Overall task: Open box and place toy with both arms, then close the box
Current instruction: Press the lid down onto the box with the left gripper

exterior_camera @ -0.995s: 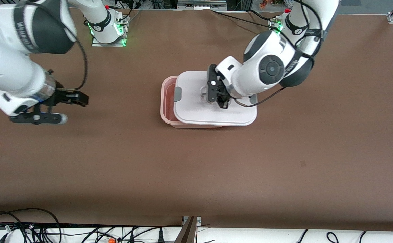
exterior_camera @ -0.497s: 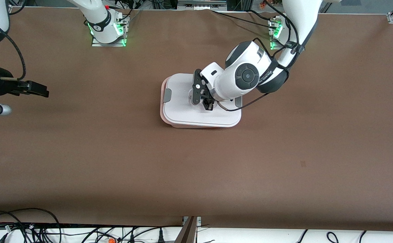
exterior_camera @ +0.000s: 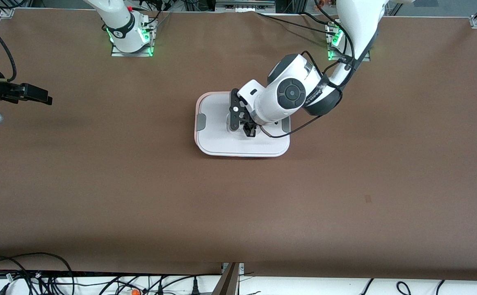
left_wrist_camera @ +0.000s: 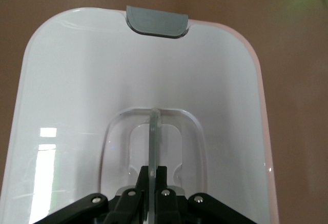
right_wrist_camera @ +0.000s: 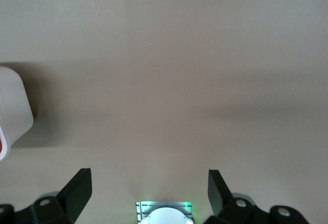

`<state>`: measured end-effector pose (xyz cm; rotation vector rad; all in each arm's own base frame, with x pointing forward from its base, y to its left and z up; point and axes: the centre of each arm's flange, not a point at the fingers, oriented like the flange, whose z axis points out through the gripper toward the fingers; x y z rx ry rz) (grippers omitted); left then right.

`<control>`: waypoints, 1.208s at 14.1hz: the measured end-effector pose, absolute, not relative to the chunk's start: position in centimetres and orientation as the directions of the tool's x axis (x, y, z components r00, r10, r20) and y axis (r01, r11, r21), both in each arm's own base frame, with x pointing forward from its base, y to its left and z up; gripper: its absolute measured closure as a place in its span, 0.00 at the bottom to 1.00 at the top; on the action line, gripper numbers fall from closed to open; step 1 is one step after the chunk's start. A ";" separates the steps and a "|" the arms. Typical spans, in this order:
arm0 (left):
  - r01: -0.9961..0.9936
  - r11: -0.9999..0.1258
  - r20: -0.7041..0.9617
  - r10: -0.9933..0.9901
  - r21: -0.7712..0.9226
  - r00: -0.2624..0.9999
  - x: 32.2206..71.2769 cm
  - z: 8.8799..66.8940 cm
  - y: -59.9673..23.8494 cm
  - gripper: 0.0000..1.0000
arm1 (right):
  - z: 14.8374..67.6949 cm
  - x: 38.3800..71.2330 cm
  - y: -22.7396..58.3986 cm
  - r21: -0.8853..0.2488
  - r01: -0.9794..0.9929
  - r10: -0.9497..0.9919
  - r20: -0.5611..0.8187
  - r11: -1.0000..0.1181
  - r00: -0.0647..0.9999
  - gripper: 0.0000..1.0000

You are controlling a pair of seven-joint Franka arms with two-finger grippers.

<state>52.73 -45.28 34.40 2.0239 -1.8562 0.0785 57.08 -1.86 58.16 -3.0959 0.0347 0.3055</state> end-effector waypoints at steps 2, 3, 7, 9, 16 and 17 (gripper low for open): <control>-0.957 -0.090 0.284 -0.944 0.277 0.171 51.6 34.2 -46.2 0.93 | 58.3 56.7 -2.2 -0.033 -0.009 -0.002 -0.194 -0.999 0.981 0.00; -0.953 -0.101 0.277 -0.943 0.286 0.183 51.3 34.0 -46.5 0.93 | 58.4 56.7 -2.3 -0.034 -0.008 -0.001 -0.194 -0.999 0.981 0.00; -0.953 -0.100 0.273 -0.945 0.288 0.182 51.1 33.7 -46.4 0.93 | 58.7 56.4 -0.5 -0.040 0.031 0.038 -0.195 -0.999 0.980 0.00; -0.957 -0.076 0.280 -0.947 0.279 0.157 51.2 33.7 -46.3 0.93 | 59.8 56.1 -0.1 -0.037 0.041 0.047 -0.167 -0.998 0.985 0.00; -0.971 -0.026 0.274 -0.957 0.238 0.093 51.3 33.8 -46.3 0.93 | 62.2 54.7 -2.4 -0.023 0.010 0.012 -0.117 -1.000 0.993 0.00; -0.971 -0.023 0.275 -0.957 0.237 0.090 51.3 33.8 -46.3 0.93 | 61.9 54.9 -2.4 -0.008 0.012 0.013 -0.124 -1.000 0.992 0.00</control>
